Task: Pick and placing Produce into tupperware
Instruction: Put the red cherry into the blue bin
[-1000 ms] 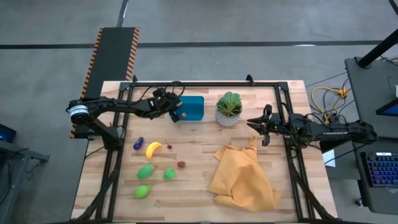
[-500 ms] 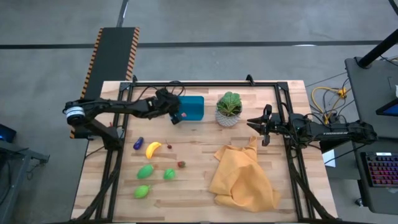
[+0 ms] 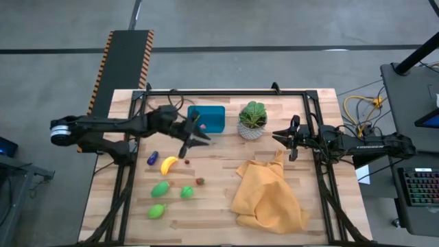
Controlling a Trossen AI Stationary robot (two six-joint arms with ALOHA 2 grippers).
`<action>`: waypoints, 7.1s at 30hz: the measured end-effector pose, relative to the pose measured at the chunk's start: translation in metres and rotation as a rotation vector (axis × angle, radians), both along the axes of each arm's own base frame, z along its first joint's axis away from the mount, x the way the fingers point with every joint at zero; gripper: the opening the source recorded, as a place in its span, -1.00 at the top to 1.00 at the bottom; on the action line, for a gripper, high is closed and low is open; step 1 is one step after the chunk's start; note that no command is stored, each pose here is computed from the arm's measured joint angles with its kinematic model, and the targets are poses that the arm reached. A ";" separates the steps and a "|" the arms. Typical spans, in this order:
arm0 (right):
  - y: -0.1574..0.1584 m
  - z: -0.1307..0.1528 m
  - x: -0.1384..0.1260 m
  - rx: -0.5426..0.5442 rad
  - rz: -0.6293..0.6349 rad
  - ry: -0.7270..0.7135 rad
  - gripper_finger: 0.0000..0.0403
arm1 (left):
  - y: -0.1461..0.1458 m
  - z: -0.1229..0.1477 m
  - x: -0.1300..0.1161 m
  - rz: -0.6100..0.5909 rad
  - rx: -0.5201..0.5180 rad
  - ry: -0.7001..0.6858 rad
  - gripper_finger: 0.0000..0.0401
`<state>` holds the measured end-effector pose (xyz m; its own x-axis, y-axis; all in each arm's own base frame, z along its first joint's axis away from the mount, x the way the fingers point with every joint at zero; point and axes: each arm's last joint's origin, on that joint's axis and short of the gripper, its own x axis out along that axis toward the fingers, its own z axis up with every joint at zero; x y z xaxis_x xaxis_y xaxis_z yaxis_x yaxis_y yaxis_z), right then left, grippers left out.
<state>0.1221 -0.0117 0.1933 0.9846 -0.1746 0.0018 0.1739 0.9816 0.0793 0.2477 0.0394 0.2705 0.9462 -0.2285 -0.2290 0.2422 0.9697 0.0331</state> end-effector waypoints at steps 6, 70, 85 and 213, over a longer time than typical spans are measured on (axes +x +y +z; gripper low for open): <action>0.000 0.000 0.000 0.000 0.000 0.000 0.66 | -0.019 0.013 -0.015 -0.054 0.038 -0.033 0.61; 0.000 0.002 0.000 0.028 0.001 -0.011 0.66 | -0.015 -0.119 -0.029 0.293 0.076 1.017 -0.16; 0.000 0.002 0.000 0.026 0.000 -0.010 0.66 | -0.014 -0.124 -0.023 0.269 0.134 1.024 -0.16; 0.000 -0.001 0.000 0.038 0.000 0.013 0.66 | -0.027 -0.108 -0.004 0.127 0.180 0.912 1.00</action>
